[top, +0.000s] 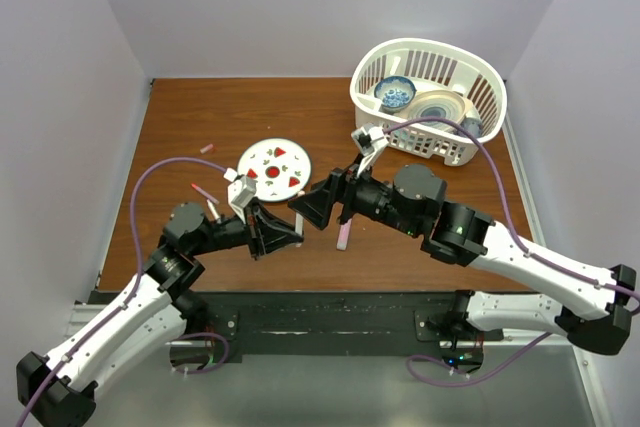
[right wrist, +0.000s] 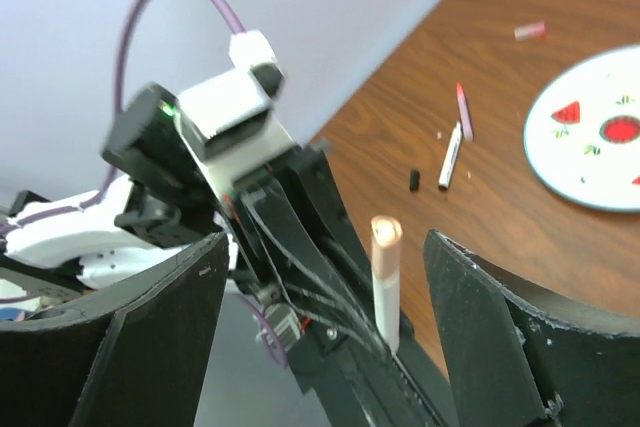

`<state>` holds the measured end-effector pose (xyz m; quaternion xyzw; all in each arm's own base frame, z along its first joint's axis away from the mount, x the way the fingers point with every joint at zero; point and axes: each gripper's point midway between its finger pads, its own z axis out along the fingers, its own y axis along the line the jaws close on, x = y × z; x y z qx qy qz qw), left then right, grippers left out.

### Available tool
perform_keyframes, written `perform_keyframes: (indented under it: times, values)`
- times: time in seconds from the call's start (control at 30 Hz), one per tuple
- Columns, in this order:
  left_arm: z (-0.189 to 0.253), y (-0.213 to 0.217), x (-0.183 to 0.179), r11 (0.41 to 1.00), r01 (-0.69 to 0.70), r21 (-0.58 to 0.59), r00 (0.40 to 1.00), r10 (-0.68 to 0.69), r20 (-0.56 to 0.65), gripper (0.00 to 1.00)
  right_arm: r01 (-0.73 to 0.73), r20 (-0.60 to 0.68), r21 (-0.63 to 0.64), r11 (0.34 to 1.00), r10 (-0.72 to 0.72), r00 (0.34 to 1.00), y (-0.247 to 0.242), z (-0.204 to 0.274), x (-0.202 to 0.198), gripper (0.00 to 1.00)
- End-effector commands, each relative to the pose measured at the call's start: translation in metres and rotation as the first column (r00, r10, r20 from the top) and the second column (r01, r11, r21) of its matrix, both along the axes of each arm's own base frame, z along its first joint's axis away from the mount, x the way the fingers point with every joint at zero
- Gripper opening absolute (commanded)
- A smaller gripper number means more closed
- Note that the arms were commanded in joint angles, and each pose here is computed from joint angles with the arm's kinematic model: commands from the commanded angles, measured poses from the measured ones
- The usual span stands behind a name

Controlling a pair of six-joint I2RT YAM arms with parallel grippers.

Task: Insert the pens into the pen caps

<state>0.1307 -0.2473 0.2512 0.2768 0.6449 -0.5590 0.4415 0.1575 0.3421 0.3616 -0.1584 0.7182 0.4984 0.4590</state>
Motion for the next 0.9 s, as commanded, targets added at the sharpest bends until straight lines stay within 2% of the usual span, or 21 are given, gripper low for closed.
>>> perform_keyframes:
  times: [0.0, 0.13, 0.17, 0.23, 0.43, 0.53, 0.7, 0.83, 0.87]
  values:
    - [0.025, -0.001, -0.012, 0.996, 0.077, -0.041, 0.992, -0.072, 0.104, 0.0, 0.019, 0.067, -0.021, 1.0, -0.018, 0.998, 0.003, 0.018, 0.008, 0.8]
    - [0.027, -0.001, -0.015, 0.995, 0.091, -0.047, 0.99, -0.085, 0.111, 0.0, 0.016, 0.084, -0.043, 0.999, -0.013, 0.996, 0.008, 0.021, 0.012, 0.69]
    - [0.029, -0.001, -0.015, 0.995, 0.091, -0.05, 0.99, -0.085, 0.117, 0.0, 0.012, 0.085, -0.042, 0.999, -0.008, 0.996, 0.009, 0.022, 0.012, 0.61]
    - [0.029, -0.001, -0.015, 0.995, 0.088, -0.051, 0.99, -0.082, 0.116, 0.0, -0.007, 0.083, -0.043, 0.999, 0.01, 0.996, 0.011, 0.02, 0.009, 0.55]
    - [0.031, -0.001, -0.014, 0.995, 0.081, -0.066, 0.991, -0.073, 0.114, 0.0, -0.022, 0.065, -0.053, 0.998, 0.025, 0.998, 0.013, 0.007, 0.006, 0.54]
    - [0.03, -0.001, -0.013, 0.995, 0.078, -0.068, 0.991, -0.07, 0.112, 0.0, -0.016, 0.059, -0.061, 0.998, 0.02, 0.998, 0.012, 0.001, 0.007, 0.44]
    - [0.031, -0.001, -0.013, 0.995, 0.074, -0.073, 0.991, -0.066, 0.114, 0.0, -0.019, 0.058, -0.083, 0.996, 0.023, 0.998, 0.011, -0.007, 0.007, 0.34]
    - [0.035, 0.0, -0.011, 0.994, 0.062, -0.093, 0.993, -0.051, 0.109, 0.0, -0.063, 0.052, -0.106, 0.992, 0.069, 0.996, 0.013, -0.019, -0.001, 0.13]
    - [0.039, 0.0, -0.011, 0.992, 0.058, -0.108, 0.992, -0.045, 0.117, 0.0, -0.092, 0.047, -0.109, 0.99, 0.098, 0.994, 0.014, -0.021, -0.005, 0.0]
